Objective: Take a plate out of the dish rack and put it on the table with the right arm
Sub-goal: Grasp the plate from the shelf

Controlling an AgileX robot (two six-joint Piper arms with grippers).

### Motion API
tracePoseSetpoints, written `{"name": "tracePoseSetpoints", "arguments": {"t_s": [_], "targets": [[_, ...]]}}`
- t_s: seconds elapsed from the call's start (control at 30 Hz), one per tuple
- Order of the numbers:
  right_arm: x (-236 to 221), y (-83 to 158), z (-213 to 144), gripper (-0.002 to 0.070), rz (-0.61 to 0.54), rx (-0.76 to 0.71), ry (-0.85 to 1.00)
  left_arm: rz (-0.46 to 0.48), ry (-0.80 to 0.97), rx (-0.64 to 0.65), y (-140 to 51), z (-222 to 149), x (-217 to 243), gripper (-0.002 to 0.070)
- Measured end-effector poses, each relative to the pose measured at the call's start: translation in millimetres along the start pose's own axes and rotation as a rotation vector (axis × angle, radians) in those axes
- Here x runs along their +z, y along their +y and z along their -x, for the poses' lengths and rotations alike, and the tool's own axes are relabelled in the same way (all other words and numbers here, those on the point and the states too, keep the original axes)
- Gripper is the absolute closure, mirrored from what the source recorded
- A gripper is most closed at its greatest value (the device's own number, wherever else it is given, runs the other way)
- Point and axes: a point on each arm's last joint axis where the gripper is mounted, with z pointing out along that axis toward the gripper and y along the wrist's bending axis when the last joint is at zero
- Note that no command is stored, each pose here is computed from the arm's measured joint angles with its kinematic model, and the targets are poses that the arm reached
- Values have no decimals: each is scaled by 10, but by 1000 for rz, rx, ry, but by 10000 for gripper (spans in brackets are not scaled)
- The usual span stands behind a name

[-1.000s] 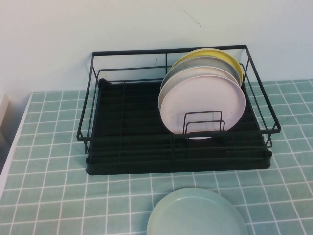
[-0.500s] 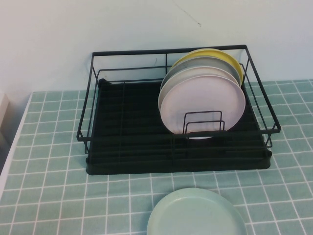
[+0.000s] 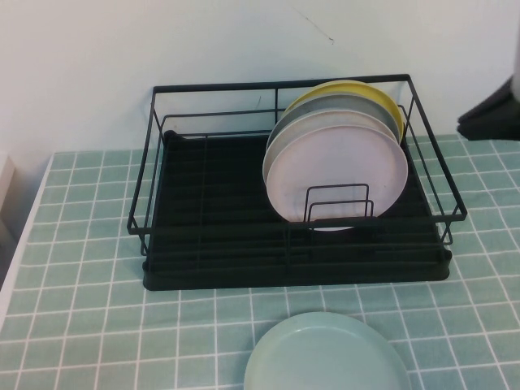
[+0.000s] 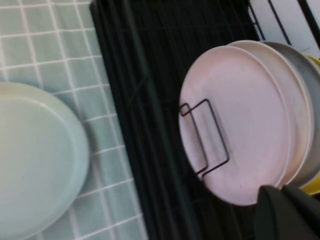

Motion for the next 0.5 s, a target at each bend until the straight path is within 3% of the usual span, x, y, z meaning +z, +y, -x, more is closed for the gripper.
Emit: {"name": "tracePoseSetpoints", "arguments": {"t_s": [0.13, 0.37, 0.5], "targets": [[322, -198, 4, 631, -9, -13, 7, 0, 0, 0, 0, 0, 0, 678], [845, -370, 37, 348, 24, -112, 39, 0, 0, 0, 0, 0, 0, 678], [1087, -445, 82, 321, -4, -152, 53, 0, -2, 0, 0, 2, 0, 678]]}}
